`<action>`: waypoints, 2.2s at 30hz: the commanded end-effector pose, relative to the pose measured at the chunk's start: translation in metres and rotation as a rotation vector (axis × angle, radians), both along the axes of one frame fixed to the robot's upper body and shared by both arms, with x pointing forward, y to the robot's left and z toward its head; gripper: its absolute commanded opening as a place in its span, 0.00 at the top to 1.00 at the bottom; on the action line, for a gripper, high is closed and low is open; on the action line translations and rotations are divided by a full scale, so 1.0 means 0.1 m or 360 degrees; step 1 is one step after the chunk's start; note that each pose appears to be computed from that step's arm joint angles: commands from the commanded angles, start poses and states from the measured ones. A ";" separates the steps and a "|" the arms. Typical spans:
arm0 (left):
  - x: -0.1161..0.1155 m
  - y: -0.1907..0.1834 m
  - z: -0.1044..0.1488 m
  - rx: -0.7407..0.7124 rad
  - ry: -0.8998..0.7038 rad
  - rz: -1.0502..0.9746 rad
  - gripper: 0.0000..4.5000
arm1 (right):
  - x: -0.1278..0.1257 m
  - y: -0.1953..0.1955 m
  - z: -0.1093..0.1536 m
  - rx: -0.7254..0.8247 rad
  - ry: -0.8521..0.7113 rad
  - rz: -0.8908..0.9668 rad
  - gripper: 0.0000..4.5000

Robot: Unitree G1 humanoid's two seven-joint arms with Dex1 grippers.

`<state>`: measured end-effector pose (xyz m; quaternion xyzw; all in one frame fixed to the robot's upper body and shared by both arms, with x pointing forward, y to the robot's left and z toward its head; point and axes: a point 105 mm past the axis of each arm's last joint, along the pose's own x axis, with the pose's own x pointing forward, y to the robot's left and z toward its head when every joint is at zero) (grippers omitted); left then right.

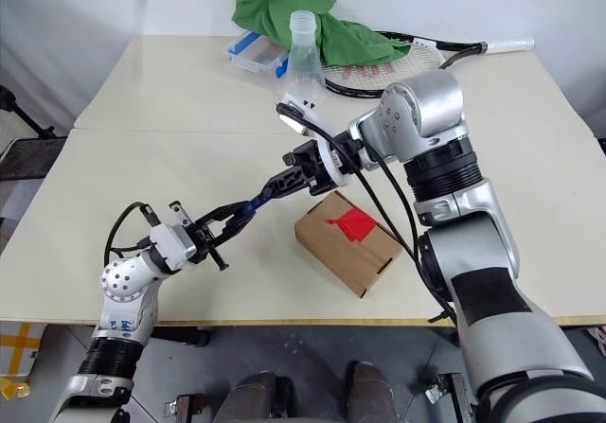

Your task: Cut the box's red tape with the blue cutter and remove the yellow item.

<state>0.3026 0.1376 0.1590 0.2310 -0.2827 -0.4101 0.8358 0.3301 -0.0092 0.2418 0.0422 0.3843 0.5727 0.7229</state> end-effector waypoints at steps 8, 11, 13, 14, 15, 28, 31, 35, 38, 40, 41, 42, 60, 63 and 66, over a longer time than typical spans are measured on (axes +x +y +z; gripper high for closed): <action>0.20 0.04 0.16 -0.0047 0.0237 0.0146 0.43 | -0.02 0.01 0.34 0.0120 -0.0148 -0.0003 0.96; 0.19 0.09 0.25 -0.0071 0.0258 0.0159 0.24 | 0.00 -0.04 0.37 0.0118 -0.0182 -0.0033 0.96; 0.20 0.19 0.32 -0.0128 0.0309 0.0194 0.10 | 0.04 -0.10 0.40 0.0132 -0.0210 -0.0072 0.96; 0.18 0.33 0.35 -0.0187 0.0367 0.0235 0.04 | 0.08 -0.15 0.42 0.0146 -0.0234 -0.0110 0.96; 0.15 0.48 0.34 -0.0251 0.0462 0.0276 0.02 | 0.13 -0.20 0.46 0.0163 -0.0261 -0.0154 0.96; -0.56 0.22 0.07 -0.0312 0.1179 -0.0181 0.00 | 0.26 -0.82 0.69 0.0306 -0.0574 -0.0389 0.96; -0.56 -0.20 0.21 -0.0265 0.1130 -0.0352 0.00 | 0.18 -1.03 0.78 0.0356 -0.0690 -0.0440 0.96; -0.57 -0.60 0.31 -0.0185 0.1083 -0.0515 0.00 | 0.08 -1.25 0.81 0.0378 -0.0780 -0.0535 0.96; -0.50 -0.76 0.50 -0.0305 0.0966 -0.0605 0.13 | 0.00 -1.35 0.81 0.0387 -0.0837 -0.0577 0.96; -0.40 -0.83 0.47 -0.0193 0.1000 -0.0539 0.26 | -0.08 -1.39 0.77 0.0365 -0.0839 -0.0591 0.96; -0.34 -0.87 0.49 -0.0156 0.0982 -0.0523 0.34 | -0.12 -1.41 0.76 0.0359 -0.0853 -0.0601 0.96; -0.31 -0.88 0.51 -0.0137 0.0967 -0.0513 0.41 | -0.15 -1.42 0.74 0.0356 -0.0864 -0.0607 0.96; -0.09 -1.35 0.43 0.0527 0.1133 -0.0575 1.00 | -0.49 -1.49 0.14 -0.0135 -0.1133 -0.0641 0.96; -0.09 -1.38 0.34 0.0635 0.1158 -0.0546 1.00 | -0.51 -1.50 0.10 -0.0189 -0.1150 -0.0628 0.96; -0.08 -1.37 0.22 0.0738 0.1169 -0.0492 1.00 | -0.51 -1.52 0.11 -0.0216 -0.1180 -0.0643 0.96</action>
